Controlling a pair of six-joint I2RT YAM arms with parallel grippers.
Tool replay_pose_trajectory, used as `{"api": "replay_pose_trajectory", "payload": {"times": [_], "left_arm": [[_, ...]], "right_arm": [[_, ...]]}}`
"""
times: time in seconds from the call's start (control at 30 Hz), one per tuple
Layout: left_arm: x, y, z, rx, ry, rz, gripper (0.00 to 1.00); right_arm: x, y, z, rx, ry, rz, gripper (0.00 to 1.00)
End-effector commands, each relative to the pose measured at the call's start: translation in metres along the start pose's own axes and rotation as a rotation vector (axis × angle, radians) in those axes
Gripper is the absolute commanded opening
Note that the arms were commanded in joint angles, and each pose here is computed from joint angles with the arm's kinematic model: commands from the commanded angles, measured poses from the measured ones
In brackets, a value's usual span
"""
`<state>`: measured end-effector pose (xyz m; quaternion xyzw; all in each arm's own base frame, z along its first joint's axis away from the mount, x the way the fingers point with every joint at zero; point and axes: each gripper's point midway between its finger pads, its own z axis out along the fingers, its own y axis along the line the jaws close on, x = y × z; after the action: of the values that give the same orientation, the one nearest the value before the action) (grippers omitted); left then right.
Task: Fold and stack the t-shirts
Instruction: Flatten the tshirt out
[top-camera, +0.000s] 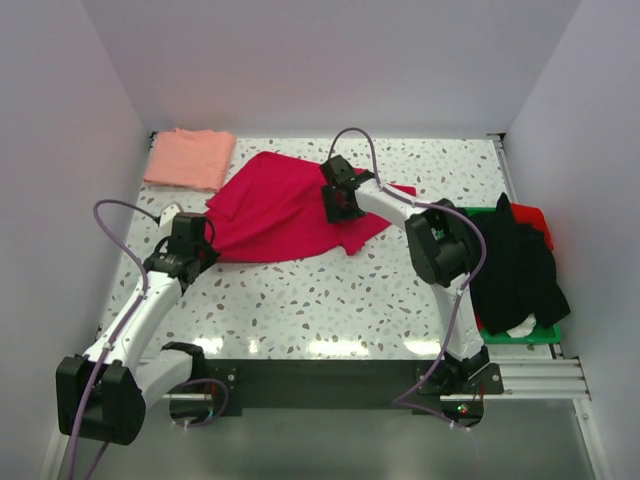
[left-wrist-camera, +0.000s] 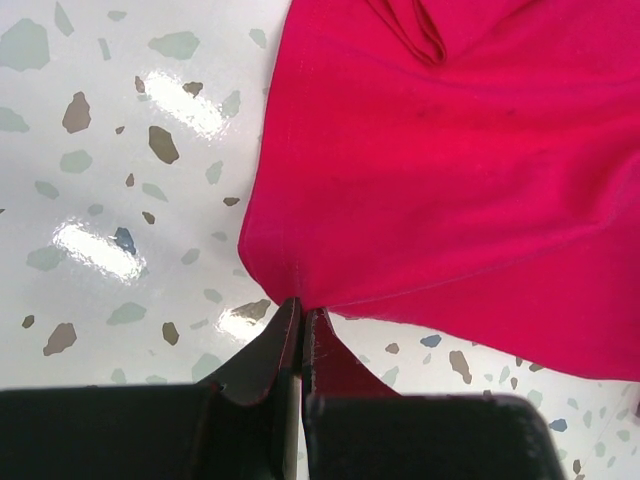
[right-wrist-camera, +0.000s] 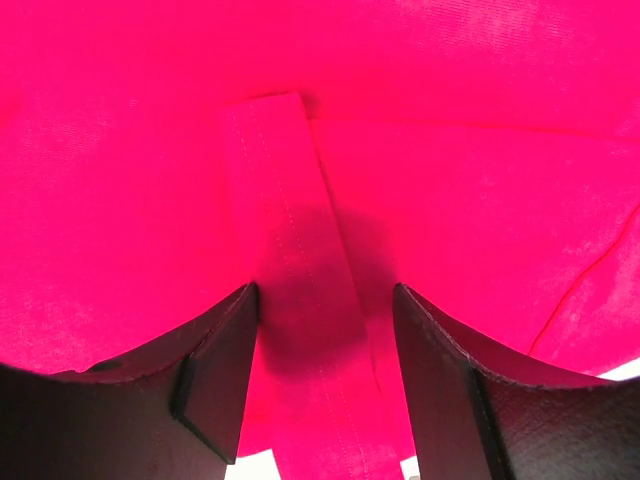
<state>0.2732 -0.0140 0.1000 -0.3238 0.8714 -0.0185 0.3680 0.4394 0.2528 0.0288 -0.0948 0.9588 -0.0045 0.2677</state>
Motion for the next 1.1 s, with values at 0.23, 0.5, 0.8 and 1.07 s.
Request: {"api": "replay_pose_trajectory", "payload": {"times": [0.23, 0.5, 0.8, 1.07], "left_arm": [[0.001, 0.001, 0.004, 0.017, -0.013, 0.0, 0.0], [0.002, 0.001, 0.004, 0.024, -0.011, -0.003, 0.0], [-0.007, -0.005, 0.0, 0.038, -0.028, 0.005, 0.0], [-0.052, -0.017, -0.027, 0.054, -0.143, 0.035, 0.0]], "right_arm": [[-0.003, 0.011, -0.02, -0.006, -0.042, -0.027, 0.58], [0.009, -0.005, -0.022, 0.071, -0.028, -0.008, 0.35], [-0.014, -0.039, -0.082, 0.147, -0.117, 0.046, 0.0], [-0.041, -0.1, -0.184, 0.079, -0.275, 0.228, 0.0]]}}
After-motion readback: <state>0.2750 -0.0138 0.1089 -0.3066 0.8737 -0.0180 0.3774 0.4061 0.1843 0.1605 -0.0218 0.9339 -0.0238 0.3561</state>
